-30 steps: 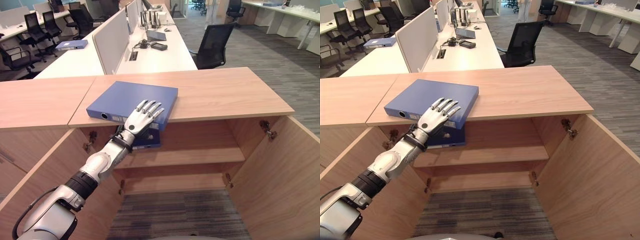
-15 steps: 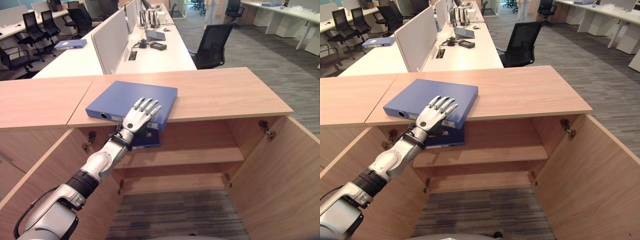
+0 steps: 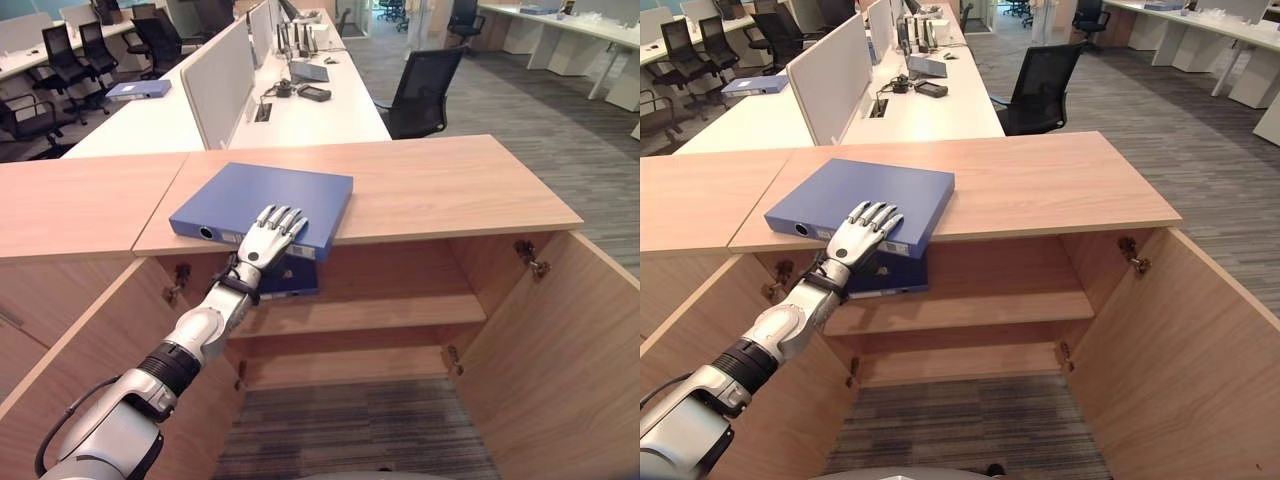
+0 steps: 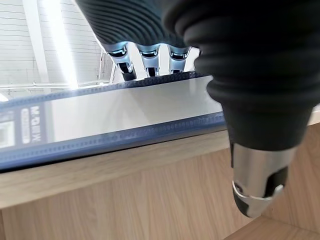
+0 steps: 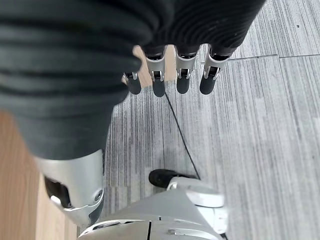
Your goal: Put the empty folder in the office cabinet
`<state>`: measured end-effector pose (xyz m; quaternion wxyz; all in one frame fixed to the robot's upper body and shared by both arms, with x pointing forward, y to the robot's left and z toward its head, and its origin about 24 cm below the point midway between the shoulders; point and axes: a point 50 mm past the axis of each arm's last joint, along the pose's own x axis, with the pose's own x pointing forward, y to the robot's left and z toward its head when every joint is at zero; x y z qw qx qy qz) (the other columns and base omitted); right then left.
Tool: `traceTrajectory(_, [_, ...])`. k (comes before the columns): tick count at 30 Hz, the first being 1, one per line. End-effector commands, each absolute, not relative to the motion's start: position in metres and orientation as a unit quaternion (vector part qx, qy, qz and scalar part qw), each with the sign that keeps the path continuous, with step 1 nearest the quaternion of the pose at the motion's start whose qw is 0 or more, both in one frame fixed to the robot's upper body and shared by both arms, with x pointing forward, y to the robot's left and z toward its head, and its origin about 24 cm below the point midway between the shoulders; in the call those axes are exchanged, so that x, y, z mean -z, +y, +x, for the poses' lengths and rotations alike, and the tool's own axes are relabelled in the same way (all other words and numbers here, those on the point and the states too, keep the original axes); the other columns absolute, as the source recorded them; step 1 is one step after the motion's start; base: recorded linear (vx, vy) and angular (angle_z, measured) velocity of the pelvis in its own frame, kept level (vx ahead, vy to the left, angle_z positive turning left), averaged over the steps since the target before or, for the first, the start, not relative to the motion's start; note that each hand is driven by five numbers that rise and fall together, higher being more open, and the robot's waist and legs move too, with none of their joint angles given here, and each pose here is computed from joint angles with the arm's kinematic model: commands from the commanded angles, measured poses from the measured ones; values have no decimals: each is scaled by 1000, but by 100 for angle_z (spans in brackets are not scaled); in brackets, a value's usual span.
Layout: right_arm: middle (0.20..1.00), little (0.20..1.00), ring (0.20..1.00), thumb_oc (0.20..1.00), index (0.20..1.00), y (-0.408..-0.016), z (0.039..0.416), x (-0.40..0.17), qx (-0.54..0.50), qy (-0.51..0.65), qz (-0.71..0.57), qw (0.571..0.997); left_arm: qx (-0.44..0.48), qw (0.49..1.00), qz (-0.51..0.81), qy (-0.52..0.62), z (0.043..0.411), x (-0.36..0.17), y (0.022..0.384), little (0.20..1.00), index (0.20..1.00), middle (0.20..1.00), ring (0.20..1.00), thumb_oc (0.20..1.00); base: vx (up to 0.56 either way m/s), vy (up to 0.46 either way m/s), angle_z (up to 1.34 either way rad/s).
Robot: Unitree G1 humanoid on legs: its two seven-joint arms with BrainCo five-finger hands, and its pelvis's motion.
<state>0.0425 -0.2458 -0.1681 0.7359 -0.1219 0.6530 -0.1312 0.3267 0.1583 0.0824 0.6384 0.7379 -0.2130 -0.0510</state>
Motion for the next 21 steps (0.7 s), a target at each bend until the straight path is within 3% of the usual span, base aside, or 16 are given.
traceTrajectory(1, [1000, 1000, 1000, 1000, 1000, -253, 55, 165, 126, 653, -157, 730, -29, 615, 746, -254, 363, -140, 155, 1000, 1000, 1000, 1000, 1000, 0, 0, 0])
traceTrajectory(9, [1000, 1000, 1000, 1000, 1000, -254, 55, 164, 122, 652, -163, 730, -42, 611, 754, -238, 373, -146, 158, 1000, 1000, 1000, 1000, 1000, -2, -2, -1])
traceTrajectory(10, [1000, 1000, 1000, 1000, 1000, -254, 55, 164, 122, 652, -163, 730, -42, 611, 754, -238, 373, -146, 158, 925, 925, 925, 925, 925, 0, 0, 0])
traceTrajectory(11, [1000, 1000, 1000, 1000, 1000, -253, 55, 165, 120, 652, -164, 730, -47, 615, 752, -232, 374, -145, 159, 533, 533, 533, 533, 533, 0, 0, 0])
traceTrajectory(13, [1000, 1000, 1000, 1000, 1000, -253, 55, 165, 119, 653, -164, 730, -48, 620, 748, -231, 373, -144, 159, 200, 200, 200, 200, 200, 0, 0, 0])
traceTrajectory(21, [1000, 1000, 1000, 1000, 1000, -251, 55, 165, 119, 649, -166, 733, -28, 641, 744, -187, 370, -114, 163, 200, 200, 200, 200, 200, 0, 0, 0])
